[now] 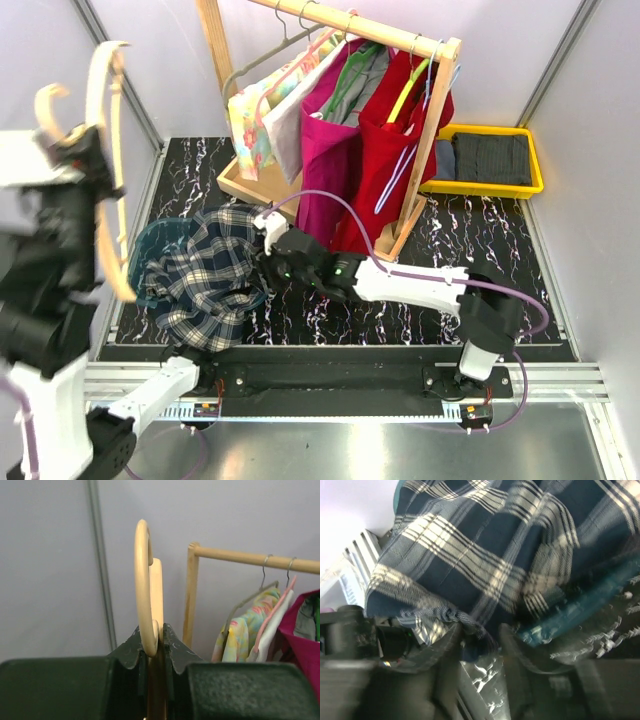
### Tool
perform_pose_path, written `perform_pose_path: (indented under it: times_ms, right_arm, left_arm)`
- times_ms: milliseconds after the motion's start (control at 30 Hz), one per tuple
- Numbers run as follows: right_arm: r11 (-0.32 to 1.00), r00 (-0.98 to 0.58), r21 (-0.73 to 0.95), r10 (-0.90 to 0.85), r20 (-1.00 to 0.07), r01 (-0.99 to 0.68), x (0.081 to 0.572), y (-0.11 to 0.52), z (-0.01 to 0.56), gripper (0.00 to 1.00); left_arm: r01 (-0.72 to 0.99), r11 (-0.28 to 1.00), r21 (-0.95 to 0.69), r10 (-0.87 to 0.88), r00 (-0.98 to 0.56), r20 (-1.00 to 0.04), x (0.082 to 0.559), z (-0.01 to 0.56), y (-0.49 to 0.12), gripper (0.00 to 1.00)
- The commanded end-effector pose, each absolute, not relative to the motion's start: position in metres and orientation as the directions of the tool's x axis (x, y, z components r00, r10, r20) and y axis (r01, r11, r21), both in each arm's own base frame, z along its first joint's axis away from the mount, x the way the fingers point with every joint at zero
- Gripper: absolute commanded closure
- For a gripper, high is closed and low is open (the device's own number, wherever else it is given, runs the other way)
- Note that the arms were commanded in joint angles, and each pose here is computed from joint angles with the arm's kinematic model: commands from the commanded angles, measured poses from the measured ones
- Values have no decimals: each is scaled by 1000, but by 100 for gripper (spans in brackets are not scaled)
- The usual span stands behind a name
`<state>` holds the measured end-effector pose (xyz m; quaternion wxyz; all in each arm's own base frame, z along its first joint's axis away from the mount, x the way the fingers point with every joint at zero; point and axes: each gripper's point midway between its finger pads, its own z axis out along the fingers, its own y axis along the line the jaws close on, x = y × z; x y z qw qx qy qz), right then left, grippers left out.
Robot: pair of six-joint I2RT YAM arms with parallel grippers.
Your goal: Remove the skirt from the hanger
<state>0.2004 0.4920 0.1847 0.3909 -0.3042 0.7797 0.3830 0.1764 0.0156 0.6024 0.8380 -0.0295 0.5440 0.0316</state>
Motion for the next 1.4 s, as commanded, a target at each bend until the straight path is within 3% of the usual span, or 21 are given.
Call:
perform_pose_path:
  times_ms: [0, 67, 167, 200, 233, 267, 300, 367, 400, 567, 700, 967, 1367]
  right_arm:
    - [584, -514, 361, -114, -850, -727, 205, 465, 206, 48]
    - [582, -502, 360, -98, -859, -729, 205, 462, 215, 38]
    - [560, -490, 374, -67, -869, -739, 204, 465, 235, 31]
    - [549, -478, 371, -61, -876, -749, 203, 466, 243, 30]
    - [549, -468, 367, -51, -882, -751, 205, 465, 250, 29]
    - [540, -448, 362, -31, -893, -760, 205, 464, 265, 27]
    - [549, -437, 356, -18, -899, -756, 207, 461, 271, 26]
    - [546, -410, 351, 16, -912, -761, 206, 453, 288, 24]
    - [551, -402, 352, 31, -915, -757, 206, 448, 292, 23]
    - [567, -383, 374, 109, -917, -734, 202, 418, 308, 21]
    - [593, -372, 380, 142, -917, -710, 204, 403, 313, 21]
    - [583, -354, 399, 197, -915, -708, 203, 396, 329, 21]
    - [570, -371, 458, 271, -888, -682, 196, 375, 329, 21]
  left_arm:
    - [37, 997, 71, 51, 392, -919, 235, 604, -28, 100]
    - [58, 994, 92, 62, 394, -917, 250, 606, -34, 100]
    - [117, 992, 42, -9, 402, -916, 277, 626, -28, 100]
    - [157, 988, 6, -46, 327, -944, 312, 612, -27, 100]
    - [193, 981, -17, -89, 369, -925, 304, 644, -24, 100]
    - [258, 966, 11, -81, 345, -935, 311, 646, -26, 100]
    - [295, 955, -31, -105, 239, -965, 353, 624, -22, 100]
    - [390, 921, 16, -113, 307, -945, 341, 660, -35, 100]
    - [414, 910, 4, -122, 278, -953, 363, 652, -35, 100]
    - [577, 816, 23, -118, 205, -972, 364, 629, -61, 100]
    - [589, 808, -13, -107, 126, -986, 378, 590, -60, 100]
    - [573, 820, -6, -80, 103, -991, 410, 574, -67, 100]
    - [413, 908, 72, -25, 224, -974, 506, 569, -101, 100]
